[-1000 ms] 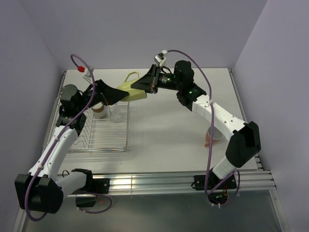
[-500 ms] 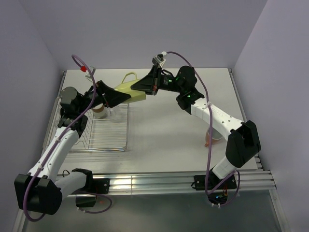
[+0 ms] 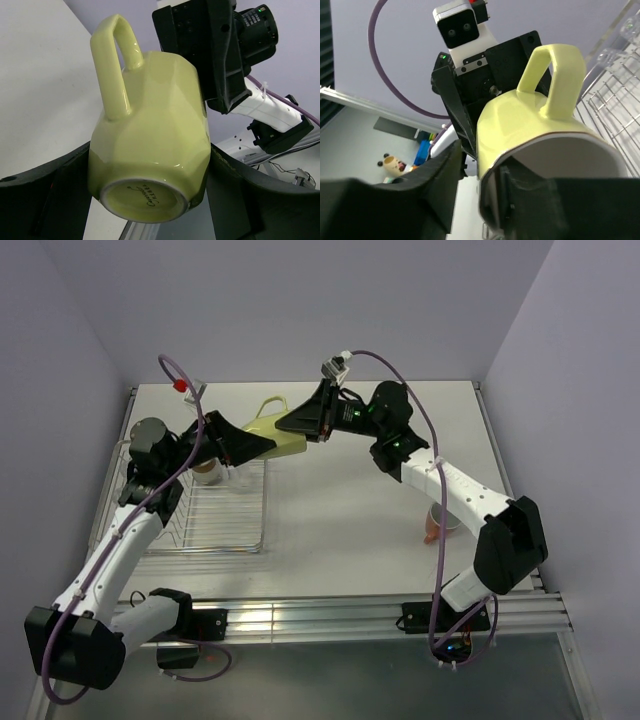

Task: Load the cups into the dish rack

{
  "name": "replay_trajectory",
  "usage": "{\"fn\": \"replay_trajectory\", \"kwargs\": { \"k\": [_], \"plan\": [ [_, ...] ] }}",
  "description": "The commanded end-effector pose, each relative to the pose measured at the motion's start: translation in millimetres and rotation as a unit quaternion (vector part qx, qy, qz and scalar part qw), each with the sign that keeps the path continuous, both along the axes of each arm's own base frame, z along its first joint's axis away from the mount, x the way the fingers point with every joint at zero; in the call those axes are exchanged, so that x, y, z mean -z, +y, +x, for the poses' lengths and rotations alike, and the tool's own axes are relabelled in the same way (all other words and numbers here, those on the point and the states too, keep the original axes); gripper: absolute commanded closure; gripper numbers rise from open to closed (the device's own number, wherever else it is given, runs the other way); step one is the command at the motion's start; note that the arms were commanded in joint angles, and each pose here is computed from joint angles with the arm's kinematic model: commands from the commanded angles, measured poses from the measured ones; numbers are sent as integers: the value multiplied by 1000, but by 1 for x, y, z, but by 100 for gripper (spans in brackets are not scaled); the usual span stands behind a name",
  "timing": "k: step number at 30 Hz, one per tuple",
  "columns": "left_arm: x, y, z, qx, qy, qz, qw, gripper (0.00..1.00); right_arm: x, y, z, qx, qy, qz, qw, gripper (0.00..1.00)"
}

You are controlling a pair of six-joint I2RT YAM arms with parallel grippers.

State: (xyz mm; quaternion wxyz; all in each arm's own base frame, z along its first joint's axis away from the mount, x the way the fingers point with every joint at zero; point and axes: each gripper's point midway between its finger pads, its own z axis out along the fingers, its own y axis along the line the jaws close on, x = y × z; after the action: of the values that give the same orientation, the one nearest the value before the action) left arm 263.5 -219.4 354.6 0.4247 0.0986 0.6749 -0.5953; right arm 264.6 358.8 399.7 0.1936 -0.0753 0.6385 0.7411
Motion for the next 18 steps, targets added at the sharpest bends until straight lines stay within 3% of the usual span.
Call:
{"fn": "replay_trajectory", "kwargs": {
  "k": [1,6,13,18],
  "plan": [
    [-29,8,-2,-41,-43,9,998,100,-36,-15,-19,33,-91,11,995,59],
    [-34,18,-3,-79,-55,30,995,100,-10,-30,-4,99,-96,-39,990,52],
    [-36,40,-3,-151,-39,82,984,100,32,-67,22,192,-78,-115,971,50],
    [-8,83,3,-261,21,185,947,100,68,-90,37,242,-59,-175,952,50]
  ]
}}
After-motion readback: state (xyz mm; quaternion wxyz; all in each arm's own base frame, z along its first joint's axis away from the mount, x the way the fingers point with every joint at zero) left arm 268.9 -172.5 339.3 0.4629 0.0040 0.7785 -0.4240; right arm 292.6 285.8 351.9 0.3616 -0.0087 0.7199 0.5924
